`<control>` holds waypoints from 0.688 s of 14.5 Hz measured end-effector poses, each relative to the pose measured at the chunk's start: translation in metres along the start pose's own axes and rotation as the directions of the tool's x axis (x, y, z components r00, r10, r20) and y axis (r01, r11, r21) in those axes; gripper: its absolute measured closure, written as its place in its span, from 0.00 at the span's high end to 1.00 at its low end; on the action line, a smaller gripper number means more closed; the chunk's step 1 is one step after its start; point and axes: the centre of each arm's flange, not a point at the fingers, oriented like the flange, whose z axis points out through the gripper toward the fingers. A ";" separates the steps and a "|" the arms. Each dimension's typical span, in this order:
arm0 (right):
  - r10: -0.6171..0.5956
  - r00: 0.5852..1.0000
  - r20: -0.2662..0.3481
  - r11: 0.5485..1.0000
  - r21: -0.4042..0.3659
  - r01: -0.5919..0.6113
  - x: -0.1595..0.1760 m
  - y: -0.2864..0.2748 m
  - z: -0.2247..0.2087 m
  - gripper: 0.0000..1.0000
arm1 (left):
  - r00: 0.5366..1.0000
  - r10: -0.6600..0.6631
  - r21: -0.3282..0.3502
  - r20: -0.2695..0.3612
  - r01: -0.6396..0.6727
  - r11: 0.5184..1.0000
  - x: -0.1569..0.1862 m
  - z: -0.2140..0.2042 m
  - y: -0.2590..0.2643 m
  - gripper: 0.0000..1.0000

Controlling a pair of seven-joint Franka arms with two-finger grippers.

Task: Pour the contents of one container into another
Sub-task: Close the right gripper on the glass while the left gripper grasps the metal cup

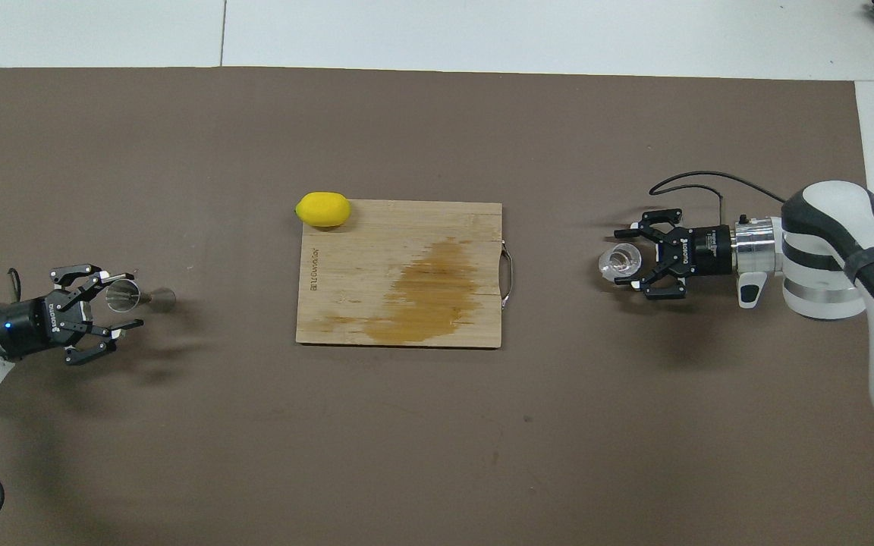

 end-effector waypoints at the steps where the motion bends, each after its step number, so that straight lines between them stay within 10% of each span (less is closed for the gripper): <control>1: 0.001 1.000 0.001 1.000 -0.001 -0.001 0.000 0.000 0.000 0.86 | 1.000 0.000 0.000 0.000 0.000 1.000 0.000 0.000 0.000 0.63; 10: 0.006 1.000 0.001 1.000 -0.001 -0.006 0.000 0.000 0.001 0.85 | 1.000 -0.005 -0.004 -0.007 0.005 1.000 0.001 0.001 0.000 0.51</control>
